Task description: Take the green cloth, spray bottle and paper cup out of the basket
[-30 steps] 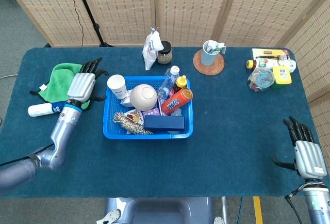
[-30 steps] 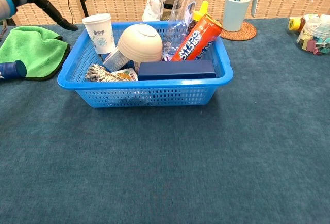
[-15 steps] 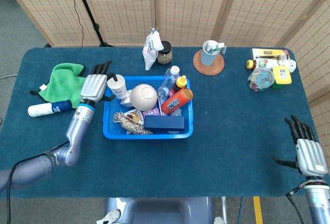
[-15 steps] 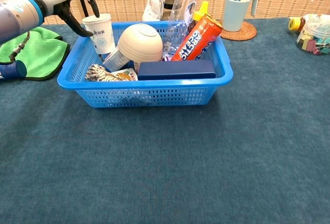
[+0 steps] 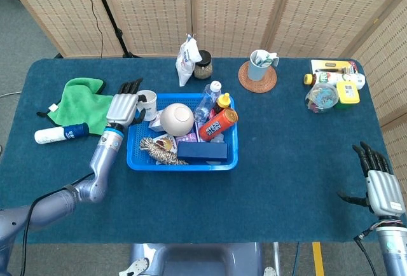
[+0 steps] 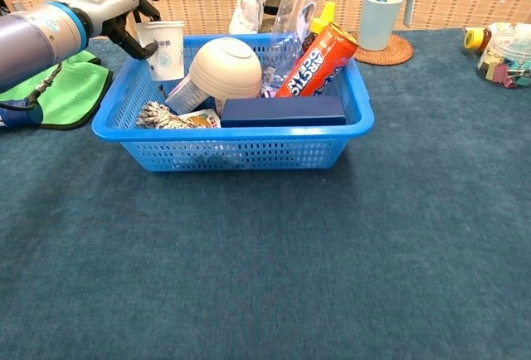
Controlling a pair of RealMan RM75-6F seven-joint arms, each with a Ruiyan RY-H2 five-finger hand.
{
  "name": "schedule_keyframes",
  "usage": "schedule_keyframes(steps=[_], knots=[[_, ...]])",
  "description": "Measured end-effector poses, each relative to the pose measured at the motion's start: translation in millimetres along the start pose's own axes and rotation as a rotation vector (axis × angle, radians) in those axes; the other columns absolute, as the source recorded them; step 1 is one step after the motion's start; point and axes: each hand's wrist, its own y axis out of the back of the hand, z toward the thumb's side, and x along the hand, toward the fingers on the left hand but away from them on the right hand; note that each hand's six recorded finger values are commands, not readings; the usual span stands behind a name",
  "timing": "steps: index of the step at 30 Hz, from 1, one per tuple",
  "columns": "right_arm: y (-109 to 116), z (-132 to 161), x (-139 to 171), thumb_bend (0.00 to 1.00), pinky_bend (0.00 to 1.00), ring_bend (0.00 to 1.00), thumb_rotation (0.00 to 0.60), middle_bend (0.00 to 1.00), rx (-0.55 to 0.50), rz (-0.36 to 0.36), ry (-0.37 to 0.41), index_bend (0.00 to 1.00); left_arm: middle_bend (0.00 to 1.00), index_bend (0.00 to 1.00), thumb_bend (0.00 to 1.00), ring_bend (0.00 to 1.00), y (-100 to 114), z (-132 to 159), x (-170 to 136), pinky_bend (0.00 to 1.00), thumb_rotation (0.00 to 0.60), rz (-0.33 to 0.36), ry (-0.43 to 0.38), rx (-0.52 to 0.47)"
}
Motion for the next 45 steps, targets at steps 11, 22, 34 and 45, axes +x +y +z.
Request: schedule_keyframes(steps=[11, 22, 34, 45], knots=[[-0.8, 2.7, 1.1, 0.00, 0.00, 0.00, 0.600, 0.00, -0.002, 0.001, 0.008, 0.00, 0.00, 0.65, 0.50, 0.00, 30.0, -0.5, -12.9, 0.00, 0.600, 0.045, -0.028, -0.028], [-1.7, 7.7, 4.1, 0.00, 0.00, 0.00, 0.600, 0.00, -0.004, 0.006, 0.022, 0.00, 0.00, 0.65, 0.49, 0.00, 80.3, -41.1, -32.9, 0.00, 0.600, 0.139, 0.023, -0.019], [-7.1, 12.6, 5.1, 0.00, 0.00, 0.00, 0.600, 0.00, 0.000, 0.021, 0.032, 0.00, 0.00, 0.00, 0.00, 0.00, 57.8, -94.5, -29.7, 0.00, 0.600, 0.054, 0.125, -0.123], [-6.3, 11.2, 5.6, 0.00, 0.00, 0.00, 0.600, 0.00, 0.013, 0.017, 0.031, 0.00, 0.00, 0.00, 0.00, 0.00, 89.0, -108.4, -67.7, 0.00, 0.600, 0.167, 0.082, -0.103]])
